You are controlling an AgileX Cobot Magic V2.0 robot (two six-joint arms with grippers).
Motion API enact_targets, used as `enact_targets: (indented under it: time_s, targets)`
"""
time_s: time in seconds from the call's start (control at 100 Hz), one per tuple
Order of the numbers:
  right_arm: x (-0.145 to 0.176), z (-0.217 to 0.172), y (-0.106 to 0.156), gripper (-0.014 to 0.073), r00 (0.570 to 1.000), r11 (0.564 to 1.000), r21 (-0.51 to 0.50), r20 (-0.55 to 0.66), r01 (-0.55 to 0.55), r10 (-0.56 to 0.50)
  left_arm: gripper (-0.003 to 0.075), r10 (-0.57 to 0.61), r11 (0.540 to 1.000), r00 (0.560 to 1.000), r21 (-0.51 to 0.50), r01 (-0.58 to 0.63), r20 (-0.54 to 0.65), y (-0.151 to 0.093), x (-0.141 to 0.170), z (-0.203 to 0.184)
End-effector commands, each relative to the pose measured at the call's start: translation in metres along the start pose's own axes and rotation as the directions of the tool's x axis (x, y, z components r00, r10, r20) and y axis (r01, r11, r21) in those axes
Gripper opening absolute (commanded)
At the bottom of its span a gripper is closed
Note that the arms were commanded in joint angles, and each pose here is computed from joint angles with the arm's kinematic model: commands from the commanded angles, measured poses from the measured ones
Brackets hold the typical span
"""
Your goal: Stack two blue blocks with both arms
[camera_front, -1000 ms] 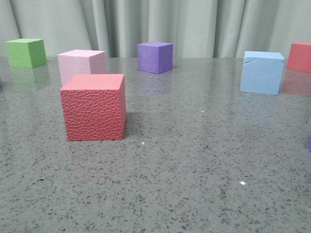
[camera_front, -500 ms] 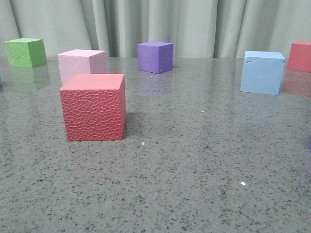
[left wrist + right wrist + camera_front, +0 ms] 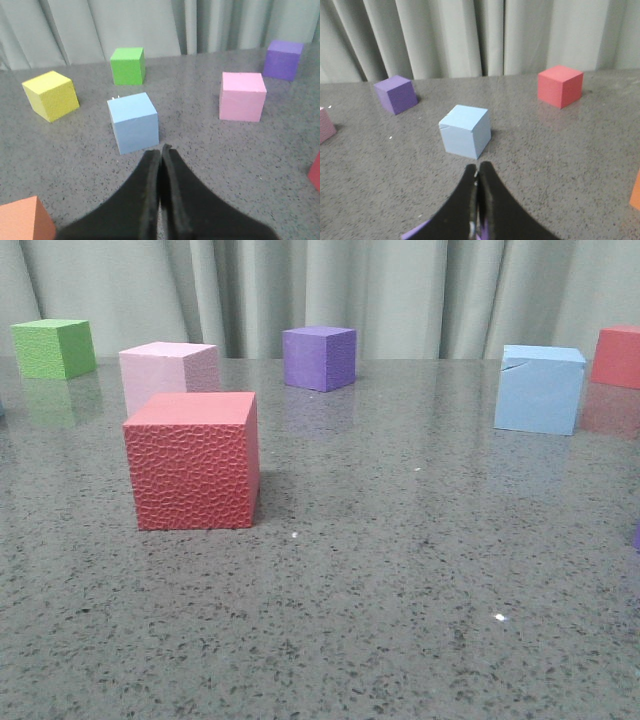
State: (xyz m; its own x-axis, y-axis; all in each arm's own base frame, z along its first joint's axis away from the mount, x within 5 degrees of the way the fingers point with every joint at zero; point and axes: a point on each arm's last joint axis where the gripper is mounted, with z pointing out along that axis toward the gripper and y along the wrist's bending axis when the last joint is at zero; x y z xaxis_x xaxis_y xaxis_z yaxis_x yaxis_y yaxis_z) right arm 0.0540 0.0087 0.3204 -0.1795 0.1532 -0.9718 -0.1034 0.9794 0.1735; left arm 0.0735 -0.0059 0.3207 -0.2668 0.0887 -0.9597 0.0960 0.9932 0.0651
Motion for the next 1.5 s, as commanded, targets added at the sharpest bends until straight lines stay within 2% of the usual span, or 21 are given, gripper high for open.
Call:
enact_targets:
  time_s: [0.0,0.12,0.29,0.45,0.76,0.96,1.06,1.12,1.2,1.27,1.39,1.43,1.46,1.49]
  targets:
    - [-0.030,0.000,0.006,-0.0068,1.000,1.000,-0.011,0.007,-0.011,0.011,-0.0019,-0.032,0.999,0.999,0.007,0.032,-0.032,0.002,-0.030,0.002]
    - [-0.048,0.006,0.010,-0.0068,0.995,1.000,-0.004,-0.096,-0.010,0.010,-0.0019,-0.030,0.999,0.988,0.016,0.033,-0.149,0.003,-0.052,0.010]
    - [-0.067,0.016,0.014,-0.0068,0.984,1.000,0.003,-0.179,-0.009,0.009,-0.0019,-0.050,0.997,0.977,0.039,0.059,-0.207,0.003,-0.074,0.021]
    - [-0.071,0.024,0.014,-0.0068,0.984,1.000,0.004,-0.175,-0.010,0.011,-0.0019,-0.089,0.992,0.968,0.069,0.108,-0.236,-0.001,-0.076,0.033]
    - [-0.071,0.024,0.014,-0.0068,0.985,1.000,0.004,-0.170,-0.010,0.011,-0.0019,-0.092,0.991,0.961,0.071,0.114,-0.261,-0.001,-0.074,0.038]
    - [-0.067,0.023,0.013,-0.0066,0.976,1.000,0.008,-0.218,-0.010,0.011,-0.0018,-0.092,0.991,0.961,0.071,0.114,-0.261,-0.001,-0.074,0.038]
    - [-0.065,0.023,0.013,-0.0030,0.972,1.000,0.010,-0.235,-0.009,0.011,-0.0003,-0.099,0.989,0.960,0.077,0.123,-0.261,-0.002,-0.074,0.038]
    - [-0.065,0.023,0.013,0.0024,0.971,1.000,0.010,-0.240,-0.009,0.011,0.0044,-0.103,0.989,0.960,0.079,0.127,-0.261,-0.002,-0.075,0.038]
    - [-0.065,0.023,0.013,0.0156,0.971,1.000,0.010,-0.240,-0.009,0.011,0.0146,-0.104,0.988,0.960,0.080,0.129,-0.261,-0.002,-0.075,0.038]
    - [-0.065,0.023,0.013,0.0309,0.971,1.000,0.010,-0.240,-0.009,0.011,0.0279,-0.103,0.989,0.961,0.081,0.128,-0.257,-0.002,-0.075,0.038]
    - [-0.065,0.023,0.013,0.0589,0.971,1.000,0.010,-0.237,-0.009,0.011,0.0576,-0.103,0.989,0.960,0.081,0.128,-0.261,-0.002,-0.075,0.038]
    - [-0.065,0.023,0.013,0.0665,0.971,1.000,0.010,-0.237,-0.009,0.011,0.0650,-0.103,0.989,0.960,0.081,0.128,-0.261,-0.002,-0.075,0.038]
    - [-0.065,0.023,0.013,0.0659,0.971,1.000,0.010,-0.237,-0.009,0.011,0.0705,-0.103,0.989,0.960,0.081,0.128,-0.261,-0.002,-0.075,0.038]
    - [-0.065,0.023,0.013,0.0645,0.971,1.000,0.010,-0.238,-0.009,0.011,0.0718,-0.103,0.989,0.960,0.081,0.128,-0.261,-0.002,-0.075,0.038]
